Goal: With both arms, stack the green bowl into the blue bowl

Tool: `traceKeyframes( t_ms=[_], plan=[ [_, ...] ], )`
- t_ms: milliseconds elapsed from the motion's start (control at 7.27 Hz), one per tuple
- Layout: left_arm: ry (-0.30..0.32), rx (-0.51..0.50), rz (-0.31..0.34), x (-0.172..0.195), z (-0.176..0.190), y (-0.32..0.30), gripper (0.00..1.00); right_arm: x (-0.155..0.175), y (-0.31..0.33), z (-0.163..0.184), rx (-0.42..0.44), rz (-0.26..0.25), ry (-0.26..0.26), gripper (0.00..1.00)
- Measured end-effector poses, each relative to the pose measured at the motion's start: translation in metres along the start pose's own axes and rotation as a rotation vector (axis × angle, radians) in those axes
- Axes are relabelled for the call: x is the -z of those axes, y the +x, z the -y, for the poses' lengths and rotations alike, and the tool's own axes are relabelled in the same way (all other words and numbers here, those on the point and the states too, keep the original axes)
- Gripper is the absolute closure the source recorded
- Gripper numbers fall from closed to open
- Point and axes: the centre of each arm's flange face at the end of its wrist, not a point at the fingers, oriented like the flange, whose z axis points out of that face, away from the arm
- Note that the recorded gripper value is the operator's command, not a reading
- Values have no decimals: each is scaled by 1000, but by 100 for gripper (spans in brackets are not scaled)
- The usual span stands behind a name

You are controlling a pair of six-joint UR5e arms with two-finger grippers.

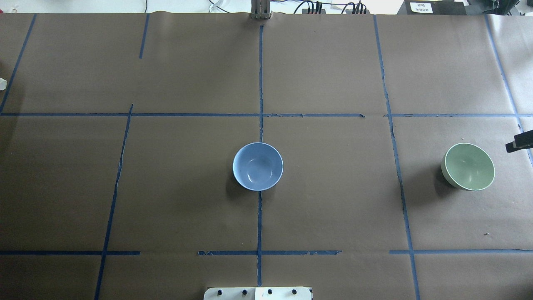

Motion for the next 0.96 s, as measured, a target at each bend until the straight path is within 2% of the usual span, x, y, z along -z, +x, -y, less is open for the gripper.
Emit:
traceKeyframes(
  t_ms=[275, 413, 550, 688, 826, 963],
  plan=[
    [3, -3, 0, 1, -9, -9, 0, -22, 4, -21, -21, 1, 24, 2],
    [5, -5, 0, 2, -9, -9, 0, -51, 4, -25, -28, -4, 49, 5],
    [8, -8, 1, 4, -8, -8, 0, -81, 5, -21, -32, 3, 71, 18],
    [10, -9, 2, 5, -8, -7, 0, -102, 5, -17, -37, 17, 81, 69],
    [11, -10, 2, 5, -8, -7, 0, -112, 6, -16, -40, 24, 80, 92],
    [11, -11, 2, 5, -8, -6, 0, -113, 7, -18, -42, 32, 75, 100]
  ],
)
